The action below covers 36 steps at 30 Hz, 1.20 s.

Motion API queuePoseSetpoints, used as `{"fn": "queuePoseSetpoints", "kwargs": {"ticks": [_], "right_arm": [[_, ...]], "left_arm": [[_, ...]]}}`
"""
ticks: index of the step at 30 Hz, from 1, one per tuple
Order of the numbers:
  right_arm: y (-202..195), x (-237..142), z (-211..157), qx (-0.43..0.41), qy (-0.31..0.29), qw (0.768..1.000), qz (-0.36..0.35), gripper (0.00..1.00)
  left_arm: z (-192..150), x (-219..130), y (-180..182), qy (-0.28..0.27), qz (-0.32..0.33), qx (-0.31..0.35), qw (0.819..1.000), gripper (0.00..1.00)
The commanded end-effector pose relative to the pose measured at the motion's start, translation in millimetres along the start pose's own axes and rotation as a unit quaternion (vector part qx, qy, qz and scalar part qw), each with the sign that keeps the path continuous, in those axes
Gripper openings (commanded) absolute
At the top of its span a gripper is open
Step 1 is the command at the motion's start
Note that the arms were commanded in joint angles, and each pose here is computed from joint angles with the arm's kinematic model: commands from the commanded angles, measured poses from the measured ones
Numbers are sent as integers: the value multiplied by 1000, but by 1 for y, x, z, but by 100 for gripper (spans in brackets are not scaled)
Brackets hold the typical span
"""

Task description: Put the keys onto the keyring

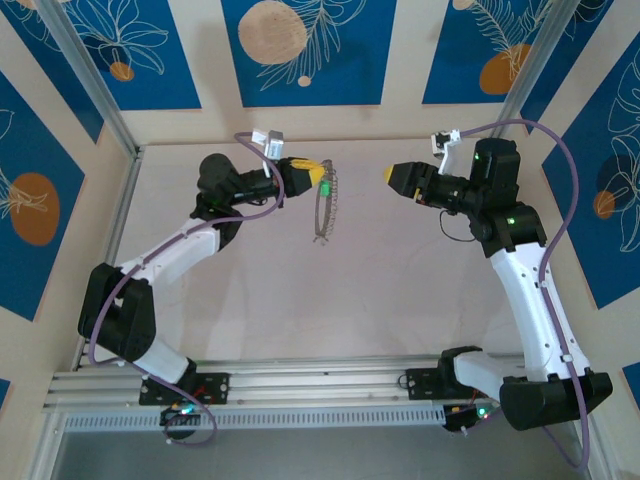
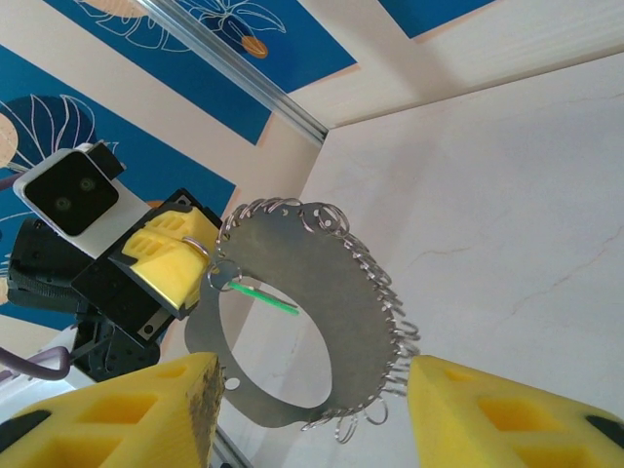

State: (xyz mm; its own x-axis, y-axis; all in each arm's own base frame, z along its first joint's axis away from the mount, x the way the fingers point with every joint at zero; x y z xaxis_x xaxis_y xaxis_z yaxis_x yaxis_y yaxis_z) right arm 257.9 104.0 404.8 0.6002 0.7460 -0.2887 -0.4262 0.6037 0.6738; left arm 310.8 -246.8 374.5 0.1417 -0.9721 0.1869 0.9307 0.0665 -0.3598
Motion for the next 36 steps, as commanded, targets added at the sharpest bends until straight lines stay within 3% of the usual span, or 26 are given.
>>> {"fn": "queuePoseSetpoints", "kwargs": {"ticks": [1,15,24,30,36], "right_arm": [[5,-7,-3,7,1,1000,7,54],[-5,6,-17,20,-8,999,31,54],[-5,25,-27,-13,-73,994,77,53],[-5,34,-37,-33,-76,995,59,52],[-2,39,-24,-43,-96,993,56,51]], "left_arm": [[18,1,-10,-32,-14,29,999,0],[35,8,-13,-21,-13,21,999,0],[27,0,-17,-18,2,5,1000,0],[15,-7,-19,-33,1,-13,999,0],[19,-4,-18,-24,-11,-20,999,0]]}}
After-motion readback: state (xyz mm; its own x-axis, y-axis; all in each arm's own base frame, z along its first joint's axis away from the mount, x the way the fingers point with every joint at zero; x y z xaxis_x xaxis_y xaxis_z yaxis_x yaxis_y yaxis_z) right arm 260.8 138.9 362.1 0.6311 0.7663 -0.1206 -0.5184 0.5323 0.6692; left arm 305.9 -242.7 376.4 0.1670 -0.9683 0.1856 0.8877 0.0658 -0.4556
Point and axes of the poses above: each hand's point on the last joint's axis, 136 mm out from that joint toward the fingers, its own x axis out along the fingers, its own y axis along the line the jaws close on, z = x × y, the point moved 7 cm from there along -x, back along the fingers, and after that the axes turned 3 degrees about -x, right-handed, at the moved point
